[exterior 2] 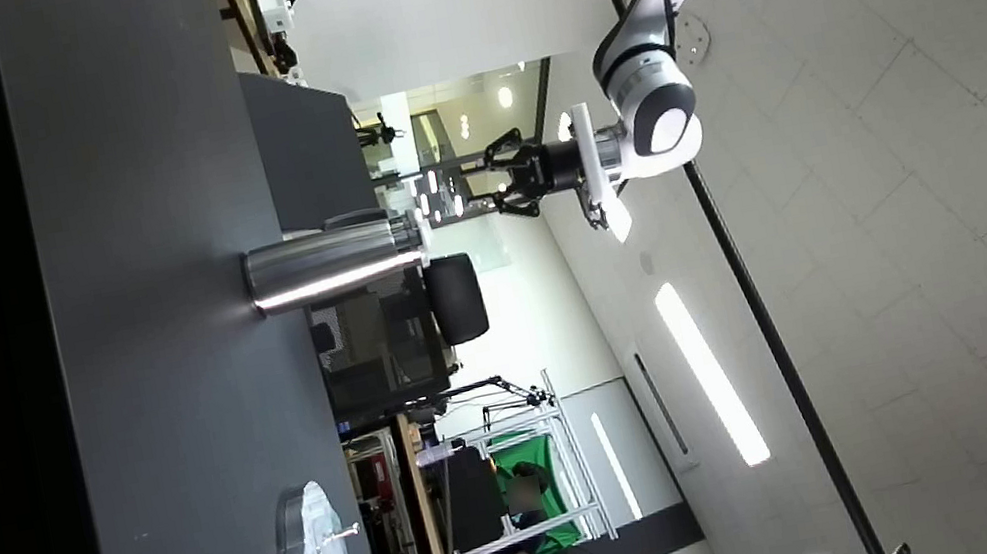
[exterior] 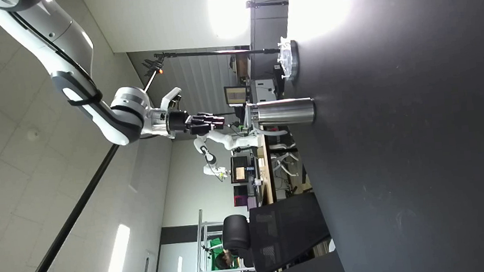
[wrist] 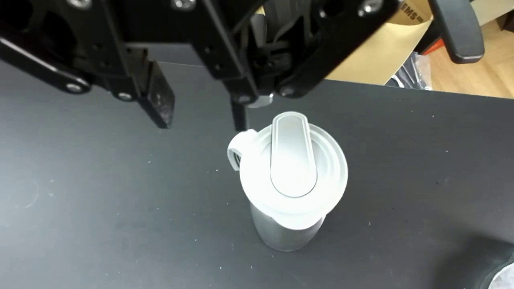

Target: Press down on the top of the silver flask

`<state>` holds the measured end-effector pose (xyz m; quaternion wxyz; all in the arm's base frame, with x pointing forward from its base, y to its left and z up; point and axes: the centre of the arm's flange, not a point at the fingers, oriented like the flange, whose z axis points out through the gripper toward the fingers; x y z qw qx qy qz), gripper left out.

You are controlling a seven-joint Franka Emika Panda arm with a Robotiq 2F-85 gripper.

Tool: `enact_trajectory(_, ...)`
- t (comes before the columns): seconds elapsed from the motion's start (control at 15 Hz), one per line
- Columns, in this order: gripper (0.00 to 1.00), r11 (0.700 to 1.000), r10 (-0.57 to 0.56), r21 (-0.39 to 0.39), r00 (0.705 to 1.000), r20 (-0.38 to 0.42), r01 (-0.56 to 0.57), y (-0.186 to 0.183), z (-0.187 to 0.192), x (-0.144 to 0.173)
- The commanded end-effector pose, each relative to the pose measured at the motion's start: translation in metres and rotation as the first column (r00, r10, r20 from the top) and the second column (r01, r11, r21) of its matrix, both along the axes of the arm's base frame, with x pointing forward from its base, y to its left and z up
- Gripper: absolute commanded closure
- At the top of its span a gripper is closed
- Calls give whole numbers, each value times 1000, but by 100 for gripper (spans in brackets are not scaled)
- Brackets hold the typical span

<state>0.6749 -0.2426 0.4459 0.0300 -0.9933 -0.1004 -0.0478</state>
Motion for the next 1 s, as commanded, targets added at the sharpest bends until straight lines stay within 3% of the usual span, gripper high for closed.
enact_trajectory(0.0,27,997,73,-3,996,-52,-74,18,3,-21)
enact_trajectory(0.27,2,993,121,-5,987,-106,-122,32,-6,-25)
enact_trajectory(0.33,18,995,99,9,992,-78,-99,22,-8,-10)
enact_trajectory(0.53,1,993,114,5,989,-98,-114,28,-13,-11)
enact_trajectory(0.93,1,993,117,4,988,-99,-117,27,-13,-12)
